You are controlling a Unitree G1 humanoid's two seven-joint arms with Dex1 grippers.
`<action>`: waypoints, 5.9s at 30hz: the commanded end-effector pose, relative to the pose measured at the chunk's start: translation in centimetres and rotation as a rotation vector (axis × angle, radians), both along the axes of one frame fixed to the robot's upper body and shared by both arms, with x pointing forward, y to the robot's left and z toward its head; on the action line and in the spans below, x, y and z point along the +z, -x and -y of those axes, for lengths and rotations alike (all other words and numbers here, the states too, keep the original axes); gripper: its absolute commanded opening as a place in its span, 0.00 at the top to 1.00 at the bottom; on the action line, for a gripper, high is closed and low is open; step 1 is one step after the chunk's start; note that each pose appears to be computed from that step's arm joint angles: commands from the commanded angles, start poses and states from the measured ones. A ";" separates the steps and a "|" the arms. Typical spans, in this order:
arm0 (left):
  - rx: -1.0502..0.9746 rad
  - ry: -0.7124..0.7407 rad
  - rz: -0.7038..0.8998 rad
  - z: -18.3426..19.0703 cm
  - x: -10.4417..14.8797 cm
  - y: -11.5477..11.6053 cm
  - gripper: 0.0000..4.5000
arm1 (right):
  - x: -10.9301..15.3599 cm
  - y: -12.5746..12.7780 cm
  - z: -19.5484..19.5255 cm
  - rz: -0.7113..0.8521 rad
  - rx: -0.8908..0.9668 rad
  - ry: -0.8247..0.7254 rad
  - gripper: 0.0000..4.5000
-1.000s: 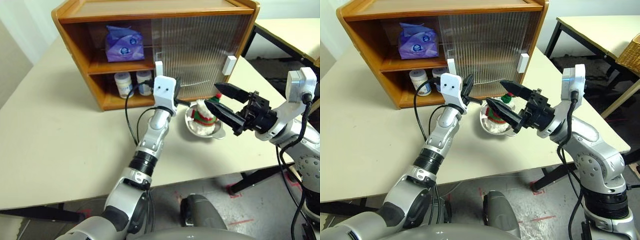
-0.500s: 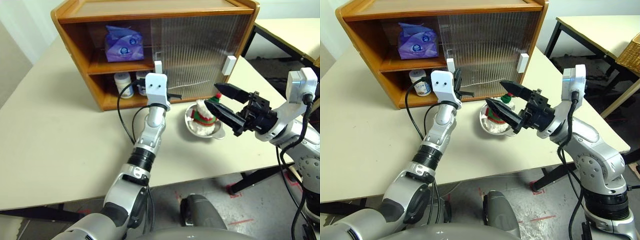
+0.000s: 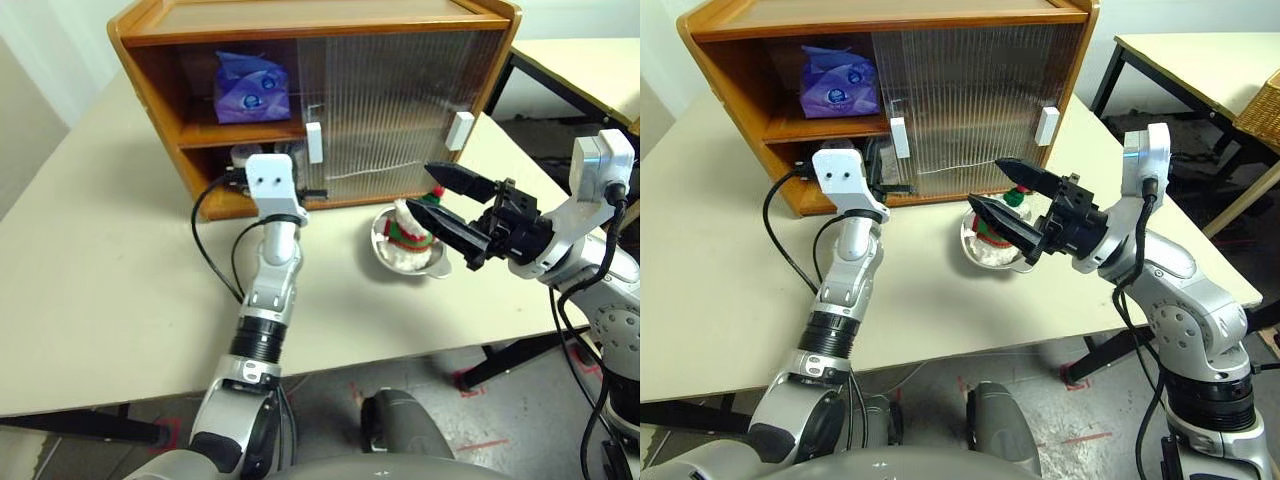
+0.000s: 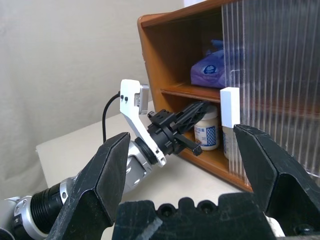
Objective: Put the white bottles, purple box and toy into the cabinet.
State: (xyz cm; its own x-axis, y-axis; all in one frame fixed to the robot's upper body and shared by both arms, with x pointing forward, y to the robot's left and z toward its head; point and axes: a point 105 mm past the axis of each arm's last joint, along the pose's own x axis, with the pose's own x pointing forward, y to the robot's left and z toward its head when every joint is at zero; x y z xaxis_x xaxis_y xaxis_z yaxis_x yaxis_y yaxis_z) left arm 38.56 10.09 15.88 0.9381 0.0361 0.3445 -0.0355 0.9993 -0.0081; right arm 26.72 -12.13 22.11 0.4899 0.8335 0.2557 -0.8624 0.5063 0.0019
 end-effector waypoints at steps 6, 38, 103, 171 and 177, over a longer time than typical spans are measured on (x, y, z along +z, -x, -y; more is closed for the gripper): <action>-0.290 -0.037 0.102 4.5 2.0 2.1 0.99 | -0.1 -0.3 -0.1 0.003 0.007 0.002 0.00; -0.033 -0.068 -0.026 3.6 -1.0 -1.2 0.99 | 0.5 0.0 0.3 0.012 -0.031 0.012 0.00; -0.733 0.006 0.151 -0.4 5.1 2.3 0.46 | 0.1 -1.2 0.0 0.016 -0.008 -0.010 0.00; -1.088 -0.060 -0.015 -3.9 4.9 5.9 0.00 | -4.8 -15.6 10.6 0.028 -0.753 0.097 0.99; -1.082 -0.061 -0.010 -3.9 5.1 5.8 0.00 | -4.6 -16.1 8.8 0.031 -0.706 0.082 0.99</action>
State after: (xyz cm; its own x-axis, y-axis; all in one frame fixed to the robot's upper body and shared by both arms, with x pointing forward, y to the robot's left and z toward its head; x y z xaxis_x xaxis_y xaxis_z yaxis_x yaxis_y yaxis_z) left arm 32.76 14.25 20.82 0.4708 -0.8251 0.3123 0.8644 0.5022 0.0237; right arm 42.64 -21.47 17.58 0.9190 0.3205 0.2294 -0.3115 0.9472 -0.0755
